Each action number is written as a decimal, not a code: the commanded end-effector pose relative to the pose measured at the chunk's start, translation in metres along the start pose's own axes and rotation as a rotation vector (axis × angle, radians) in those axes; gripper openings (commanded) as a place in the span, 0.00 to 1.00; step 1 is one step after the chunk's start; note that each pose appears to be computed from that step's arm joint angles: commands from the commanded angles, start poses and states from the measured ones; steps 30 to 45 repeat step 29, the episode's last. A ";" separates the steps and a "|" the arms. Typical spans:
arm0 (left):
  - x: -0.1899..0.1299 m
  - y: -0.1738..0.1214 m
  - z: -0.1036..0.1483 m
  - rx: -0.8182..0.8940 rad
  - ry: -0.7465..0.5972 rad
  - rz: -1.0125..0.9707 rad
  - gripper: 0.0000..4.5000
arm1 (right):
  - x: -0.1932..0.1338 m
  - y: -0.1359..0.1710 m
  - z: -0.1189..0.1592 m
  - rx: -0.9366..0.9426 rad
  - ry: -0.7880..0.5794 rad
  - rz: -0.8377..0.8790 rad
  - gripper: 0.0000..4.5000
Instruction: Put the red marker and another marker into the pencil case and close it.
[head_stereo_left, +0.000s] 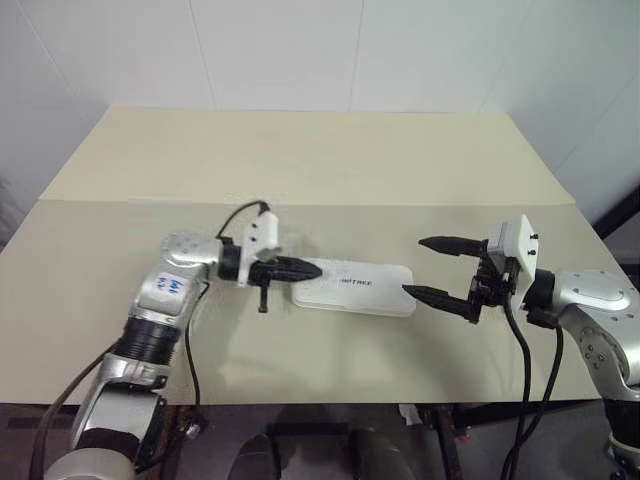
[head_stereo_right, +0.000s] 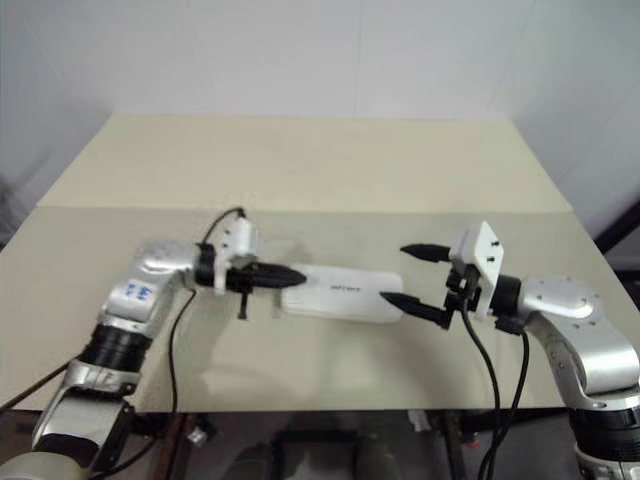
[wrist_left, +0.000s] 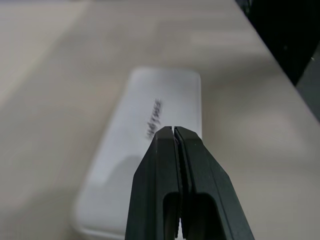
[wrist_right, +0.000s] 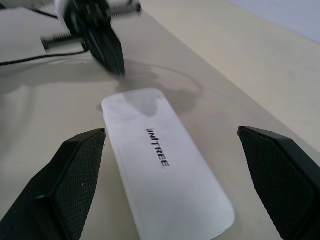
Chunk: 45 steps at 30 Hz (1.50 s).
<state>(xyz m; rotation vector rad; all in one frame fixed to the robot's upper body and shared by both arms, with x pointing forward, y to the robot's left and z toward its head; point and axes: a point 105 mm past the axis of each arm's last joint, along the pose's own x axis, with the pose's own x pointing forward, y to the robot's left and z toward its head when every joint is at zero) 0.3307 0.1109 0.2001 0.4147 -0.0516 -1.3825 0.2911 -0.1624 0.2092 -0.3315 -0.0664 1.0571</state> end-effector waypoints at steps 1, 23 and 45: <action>-0.030 0.006 0.024 0.011 -0.080 0.081 0.01 | -0.003 -0.006 0.010 -0.064 -0.010 0.009 1.00; -0.106 -0.006 -0.003 -0.003 0.034 0.283 1.00 | -0.028 -0.037 -0.010 -0.071 0.099 -0.002 1.00; -0.105 -0.006 -0.006 -0.010 0.045 0.306 1.00 | -0.019 -0.036 -0.010 -0.071 0.081 0.012 1.00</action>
